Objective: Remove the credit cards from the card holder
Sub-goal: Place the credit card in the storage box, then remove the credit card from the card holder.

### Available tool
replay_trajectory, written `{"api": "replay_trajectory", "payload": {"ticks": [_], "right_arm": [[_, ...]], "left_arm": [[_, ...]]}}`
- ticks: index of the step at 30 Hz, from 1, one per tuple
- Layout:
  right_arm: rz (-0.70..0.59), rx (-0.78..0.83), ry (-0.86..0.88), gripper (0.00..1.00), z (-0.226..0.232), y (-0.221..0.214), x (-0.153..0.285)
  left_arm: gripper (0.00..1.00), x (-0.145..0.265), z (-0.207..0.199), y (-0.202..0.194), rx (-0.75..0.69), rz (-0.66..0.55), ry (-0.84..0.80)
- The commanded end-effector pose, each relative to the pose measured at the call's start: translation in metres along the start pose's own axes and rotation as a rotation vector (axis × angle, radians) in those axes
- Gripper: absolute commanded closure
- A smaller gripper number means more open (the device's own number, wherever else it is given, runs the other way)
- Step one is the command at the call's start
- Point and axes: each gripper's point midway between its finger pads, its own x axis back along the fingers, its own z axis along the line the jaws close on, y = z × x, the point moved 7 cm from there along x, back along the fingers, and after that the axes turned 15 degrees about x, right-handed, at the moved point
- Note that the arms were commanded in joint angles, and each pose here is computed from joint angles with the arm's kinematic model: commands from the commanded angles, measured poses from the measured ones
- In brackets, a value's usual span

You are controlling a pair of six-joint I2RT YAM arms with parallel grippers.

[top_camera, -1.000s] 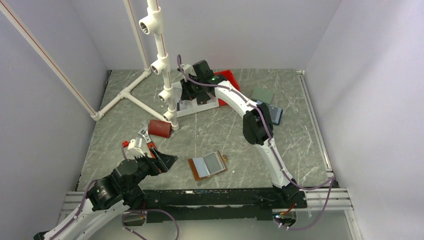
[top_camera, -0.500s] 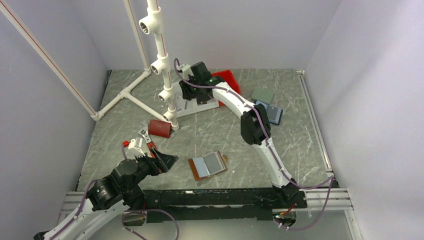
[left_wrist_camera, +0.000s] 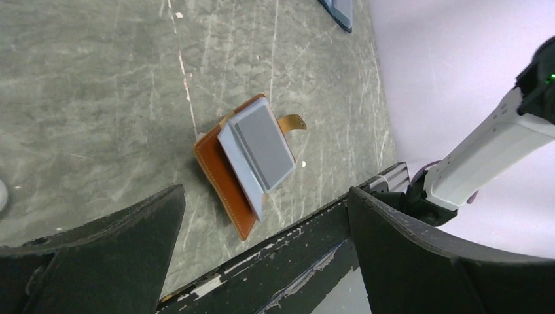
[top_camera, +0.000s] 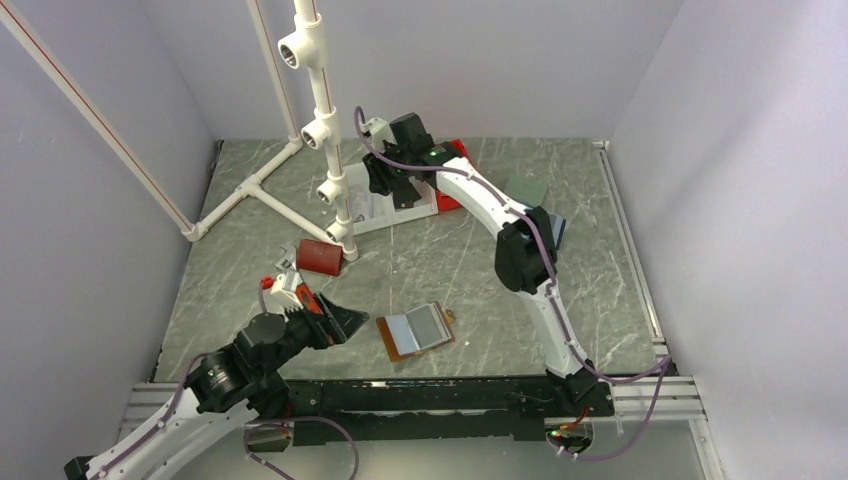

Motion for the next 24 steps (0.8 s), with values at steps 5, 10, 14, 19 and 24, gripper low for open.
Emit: {"api": "replay_trajectory", "payload": {"ticks": [5,10,14,19,24], "right_arm": [[-0.128,0.087,0.142,0.59,0.033,0.032,0.099],[-0.157,0.225,0.143,0.54,0.053,0.014,0.154],[-0.199,0.331,0.131,0.49,0.071,-0.013,0.199],[-0.236,0.363,0.114,0.45,0.088,-0.058,0.245],[-0.217,0.291,0.127,0.45,0.100,-0.098,0.268]], "left_arm": [[0.01,-0.012,-0.028,-0.008,0.054,0.081,-0.124],[0.01,-0.022,-0.038,-0.015,0.059,0.153,-0.163],[0.02,-0.031,-0.045,-0.021,0.024,0.220,-0.156],[0.03,-0.041,-0.055,-0.024,-0.033,0.286,-0.103],[0.04,-0.051,-0.055,-0.028,-0.081,0.346,-0.018]]}}
